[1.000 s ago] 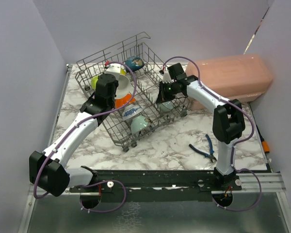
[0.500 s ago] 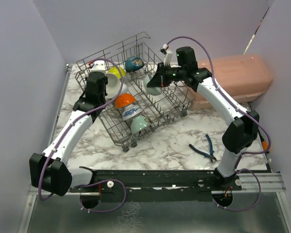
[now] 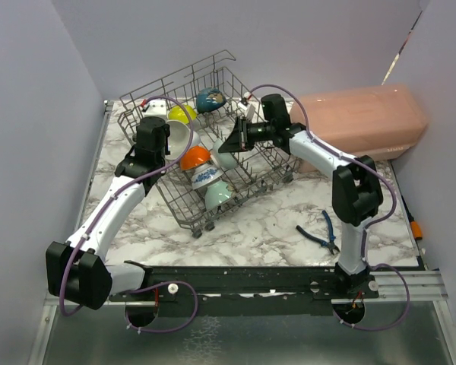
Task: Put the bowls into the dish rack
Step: Place the bowl in the dish rack.
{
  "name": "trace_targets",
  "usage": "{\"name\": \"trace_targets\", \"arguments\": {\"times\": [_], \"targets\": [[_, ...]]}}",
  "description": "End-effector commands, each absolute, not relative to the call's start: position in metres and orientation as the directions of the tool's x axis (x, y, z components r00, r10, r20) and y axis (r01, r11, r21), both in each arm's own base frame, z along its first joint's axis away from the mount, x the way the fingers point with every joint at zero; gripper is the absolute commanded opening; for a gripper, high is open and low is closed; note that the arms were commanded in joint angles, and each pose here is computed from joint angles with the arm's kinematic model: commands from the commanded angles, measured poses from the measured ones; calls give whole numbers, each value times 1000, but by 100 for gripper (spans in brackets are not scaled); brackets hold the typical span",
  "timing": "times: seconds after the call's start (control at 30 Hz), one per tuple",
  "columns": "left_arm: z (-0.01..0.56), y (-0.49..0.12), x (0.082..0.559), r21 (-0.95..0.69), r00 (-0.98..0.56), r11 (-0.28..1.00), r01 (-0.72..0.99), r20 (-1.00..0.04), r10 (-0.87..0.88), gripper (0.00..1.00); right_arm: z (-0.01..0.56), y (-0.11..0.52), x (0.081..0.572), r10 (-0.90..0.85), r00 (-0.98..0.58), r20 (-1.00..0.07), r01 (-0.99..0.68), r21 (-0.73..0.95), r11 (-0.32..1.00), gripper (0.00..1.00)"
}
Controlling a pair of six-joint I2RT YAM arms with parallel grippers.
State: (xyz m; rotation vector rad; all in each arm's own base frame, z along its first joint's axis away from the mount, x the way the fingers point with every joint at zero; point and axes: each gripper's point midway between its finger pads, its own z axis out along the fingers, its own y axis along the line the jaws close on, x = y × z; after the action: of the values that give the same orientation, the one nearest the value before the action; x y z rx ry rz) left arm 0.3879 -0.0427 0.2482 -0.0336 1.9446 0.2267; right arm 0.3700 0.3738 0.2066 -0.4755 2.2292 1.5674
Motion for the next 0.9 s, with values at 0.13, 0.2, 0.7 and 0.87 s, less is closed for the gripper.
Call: {"name": "trace_targets", "arguments": {"times": [0.13,0.2,0.7,0.87], "targets": [[284,-44,387,71,-267,988,-136,-963,33,0,184,377,374,-111,-867,-486,-490,788,374,45],[284,-44,387,74,-269,988,-136,-963,35,0,188,370,378,-112,-844,-525,-518,741,427,54],[278,-44,389,108,-287,987,-123,-956,68,0,186,259,356,-323,-750,-576,-551,274,788,72],[270,-45,387,105,-301,988,-112,-951,67,0,164,249,335,-363,-818,-445,-517,295,803,57]]}}
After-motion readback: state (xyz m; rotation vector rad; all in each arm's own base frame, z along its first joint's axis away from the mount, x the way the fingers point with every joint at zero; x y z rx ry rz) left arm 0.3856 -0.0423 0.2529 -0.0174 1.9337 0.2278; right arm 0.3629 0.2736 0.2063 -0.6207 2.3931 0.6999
